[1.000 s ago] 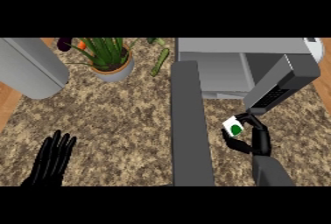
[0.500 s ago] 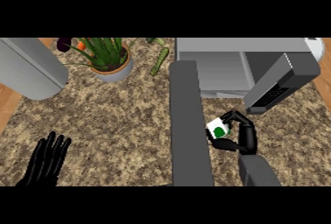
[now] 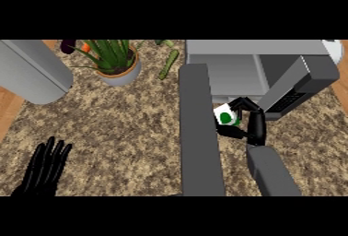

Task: Pick up the milk, place it into the microwave and close the microwave

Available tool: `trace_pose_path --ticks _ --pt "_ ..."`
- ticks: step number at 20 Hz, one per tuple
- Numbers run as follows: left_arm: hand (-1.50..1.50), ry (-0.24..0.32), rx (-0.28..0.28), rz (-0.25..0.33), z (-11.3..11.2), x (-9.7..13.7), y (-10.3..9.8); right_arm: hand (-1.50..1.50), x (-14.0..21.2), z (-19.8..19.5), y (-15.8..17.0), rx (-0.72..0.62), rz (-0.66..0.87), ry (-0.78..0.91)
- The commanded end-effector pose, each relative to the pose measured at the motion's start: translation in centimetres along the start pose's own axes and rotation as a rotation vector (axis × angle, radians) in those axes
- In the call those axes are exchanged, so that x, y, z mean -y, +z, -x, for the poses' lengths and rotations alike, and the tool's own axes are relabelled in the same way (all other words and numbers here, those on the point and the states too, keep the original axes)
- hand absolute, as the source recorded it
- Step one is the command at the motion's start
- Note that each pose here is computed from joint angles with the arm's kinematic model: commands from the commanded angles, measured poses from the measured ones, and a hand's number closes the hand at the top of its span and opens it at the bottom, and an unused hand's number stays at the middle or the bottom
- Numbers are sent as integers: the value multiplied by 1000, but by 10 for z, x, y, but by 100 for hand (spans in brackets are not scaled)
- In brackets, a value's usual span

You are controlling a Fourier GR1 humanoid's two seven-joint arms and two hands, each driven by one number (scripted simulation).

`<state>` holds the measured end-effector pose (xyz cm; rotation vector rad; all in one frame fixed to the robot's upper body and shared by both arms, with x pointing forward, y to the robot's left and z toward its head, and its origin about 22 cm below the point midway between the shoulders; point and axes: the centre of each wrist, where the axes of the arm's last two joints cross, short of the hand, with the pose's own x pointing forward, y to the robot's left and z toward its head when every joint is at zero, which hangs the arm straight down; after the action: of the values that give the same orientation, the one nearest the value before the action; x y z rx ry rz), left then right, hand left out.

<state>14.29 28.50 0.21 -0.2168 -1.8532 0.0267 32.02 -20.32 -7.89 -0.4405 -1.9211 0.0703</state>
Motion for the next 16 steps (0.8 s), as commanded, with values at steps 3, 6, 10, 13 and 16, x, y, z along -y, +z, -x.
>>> trace_pose_path --ticks 3,6,10,13,16 --pt "-150 -13 10 18 12 8 -1 150 6 -10 -60 -42 22 93" --pt "-150 -6 -3 -13 14 -3 -14 150 -8 -11 -60 -46 -33 215" --pt "-150 4 -18 32 18 -5 -7 150 -16 -24 -90 -67 5 309" --pt "-150 16 -10 48 12 -5 -13 150 10 -10 -92 -88 29 338" --pt "-150 8 1 47 9 -3 -9 150 24 -18 -113 -84 37 419"
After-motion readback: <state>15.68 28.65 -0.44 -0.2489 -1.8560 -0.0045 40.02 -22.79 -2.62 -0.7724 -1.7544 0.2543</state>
